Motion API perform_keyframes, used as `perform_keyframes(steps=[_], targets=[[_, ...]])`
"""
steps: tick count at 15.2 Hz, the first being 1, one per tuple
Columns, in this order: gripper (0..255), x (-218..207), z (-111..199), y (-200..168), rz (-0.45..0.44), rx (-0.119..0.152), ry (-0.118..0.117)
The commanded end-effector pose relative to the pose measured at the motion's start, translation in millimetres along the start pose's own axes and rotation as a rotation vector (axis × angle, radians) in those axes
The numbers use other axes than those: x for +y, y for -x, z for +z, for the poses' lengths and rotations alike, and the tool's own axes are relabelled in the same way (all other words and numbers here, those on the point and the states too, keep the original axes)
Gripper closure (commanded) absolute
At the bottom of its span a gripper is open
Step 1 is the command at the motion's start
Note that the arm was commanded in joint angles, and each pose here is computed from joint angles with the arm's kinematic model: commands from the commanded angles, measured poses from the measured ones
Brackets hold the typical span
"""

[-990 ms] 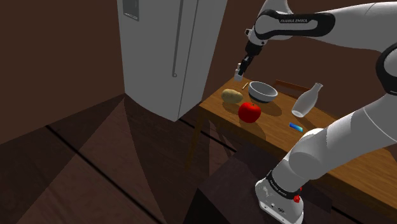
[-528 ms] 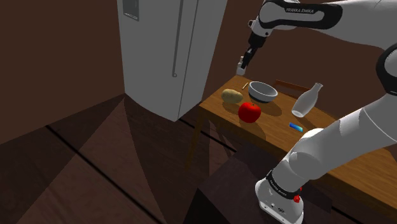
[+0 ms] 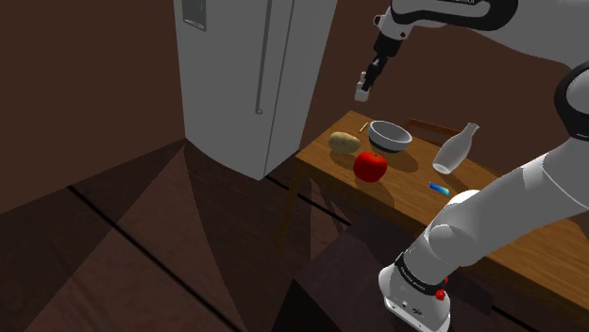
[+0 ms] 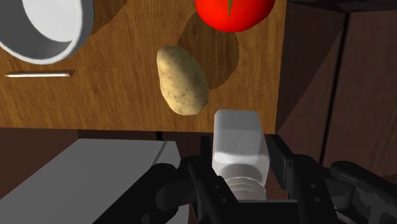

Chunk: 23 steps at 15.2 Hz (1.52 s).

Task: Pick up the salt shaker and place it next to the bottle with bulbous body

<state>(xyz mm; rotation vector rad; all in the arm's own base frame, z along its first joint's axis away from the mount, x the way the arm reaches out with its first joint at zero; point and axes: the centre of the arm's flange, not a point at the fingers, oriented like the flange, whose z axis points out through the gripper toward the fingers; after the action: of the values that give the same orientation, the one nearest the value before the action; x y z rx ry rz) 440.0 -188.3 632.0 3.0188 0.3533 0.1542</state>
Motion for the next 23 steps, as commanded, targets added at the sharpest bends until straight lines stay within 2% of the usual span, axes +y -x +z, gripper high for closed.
perform_keyframes(steps=[1, 5, 23], targets=[[255, 1, -12, -2, 0.000, 0.000, 0.000], [255, 3, -30, -4, 0.000, 0.000, 0.000], [255, 106, -38, 211, 0.000, 0.000, 0.000]])
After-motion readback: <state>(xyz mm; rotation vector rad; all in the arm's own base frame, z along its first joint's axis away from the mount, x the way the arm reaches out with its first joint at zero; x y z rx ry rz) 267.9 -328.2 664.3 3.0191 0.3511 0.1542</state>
